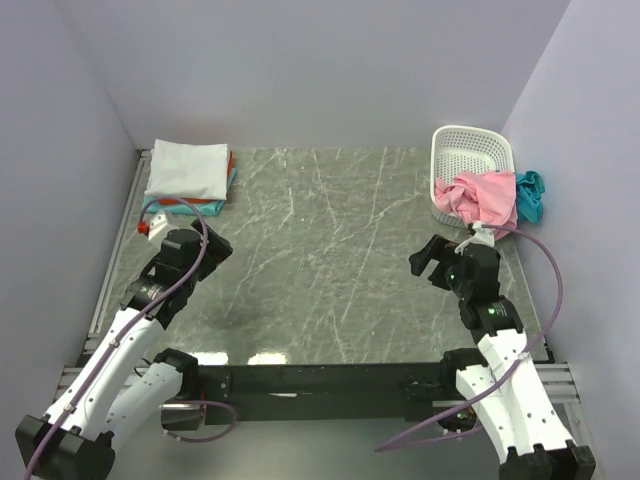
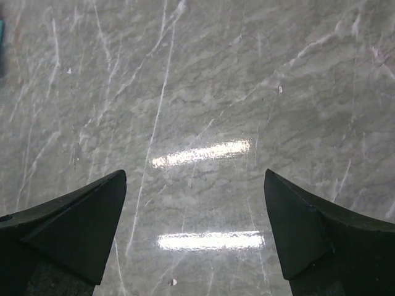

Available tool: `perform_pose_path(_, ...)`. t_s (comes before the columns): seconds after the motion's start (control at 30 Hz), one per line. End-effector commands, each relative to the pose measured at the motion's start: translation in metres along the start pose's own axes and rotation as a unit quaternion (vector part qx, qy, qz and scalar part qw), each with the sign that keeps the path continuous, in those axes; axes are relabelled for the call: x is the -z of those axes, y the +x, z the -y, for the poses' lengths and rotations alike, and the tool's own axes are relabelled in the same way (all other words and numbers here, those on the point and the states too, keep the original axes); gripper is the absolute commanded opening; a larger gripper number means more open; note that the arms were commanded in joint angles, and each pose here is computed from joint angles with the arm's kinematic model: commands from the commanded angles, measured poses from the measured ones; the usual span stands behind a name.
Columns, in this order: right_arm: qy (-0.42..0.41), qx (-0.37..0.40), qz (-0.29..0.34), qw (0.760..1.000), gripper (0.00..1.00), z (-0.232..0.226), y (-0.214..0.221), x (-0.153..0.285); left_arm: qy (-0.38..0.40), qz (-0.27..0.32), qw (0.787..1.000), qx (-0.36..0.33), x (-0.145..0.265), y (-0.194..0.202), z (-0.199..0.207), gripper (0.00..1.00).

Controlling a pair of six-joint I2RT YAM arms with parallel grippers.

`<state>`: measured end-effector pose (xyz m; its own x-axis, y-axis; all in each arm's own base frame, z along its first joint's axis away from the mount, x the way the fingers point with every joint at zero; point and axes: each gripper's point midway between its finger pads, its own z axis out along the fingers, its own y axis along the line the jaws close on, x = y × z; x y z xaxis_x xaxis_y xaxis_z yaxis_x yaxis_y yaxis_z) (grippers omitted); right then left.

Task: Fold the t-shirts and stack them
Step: Grab the tshirt from the pile

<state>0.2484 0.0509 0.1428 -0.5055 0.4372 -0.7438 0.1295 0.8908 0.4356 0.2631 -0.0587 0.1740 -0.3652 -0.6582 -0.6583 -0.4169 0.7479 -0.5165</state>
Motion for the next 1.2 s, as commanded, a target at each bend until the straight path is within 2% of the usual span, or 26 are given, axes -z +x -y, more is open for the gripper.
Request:
perform_pose_path(0.0,-0.015,0.0,0.054,0.998,0.98,-0.009,-0.026,0.009,0.015,0.018,1.0,0.019,0.007,-0.015,0.012,0.99)
perform_pose_path(0.2,0.026,-0.03,0.111,0.993,0.99,-0.005,-0.063,0.022,0.007,0.053,0.998,0.026,0.008,-0.032,0.015,0.99)
perform_pose_path(0.33,0.042,-0.032,0.122,0.991,0.99,-0.009,-0.083,0.023,0.005,0.09,0.995,0.041,0.011,-0.05,0.017,0.99)
perform_pose_path(0.47,0.082,-0.033,0.104,0.991,0.99,-0.004,-0.094,0.016,-0.004,0.134,0.989,0.065,0.018,-0.072,0.017,0.99)
perform_pose_path(0.67,0.138,-0.036,0.119,0.983,1.0,0.005,-0.121,0.004,0.027,0.149,0.987,0.049,0.02,-0.082,0.032,1.0)
perform_pose_path(0.83,0.177,-0.032,0.131,0.975,1.0,0.015,-0.152,-0.009,-0.005,0.153,0.987,0.053,0.012,-0.086,0.028,0.99)
perform_pose_path(0.93,0.199,-0.049,0.118,0.972,1.0,0.035,-0.167,-0.024,-0.024,0.151,0.987,0.052,0.007,-0.086,0.025,0.99)
perform_pose_path(1.03,0.187,-0.053,0.058,0.979,0.99,0.045,-0.166,-0.059,-0.036,0.154,0.985,0.064,0.007,-0.089,0.023,0.99)
perform_pose_path(1.17,0.179,-0.047,0.024,0.982,0.96,0.043,-0.178,-0.09,-0.023,0.16,0.985,0.065,0.012,-0.094,0.027,0.99)
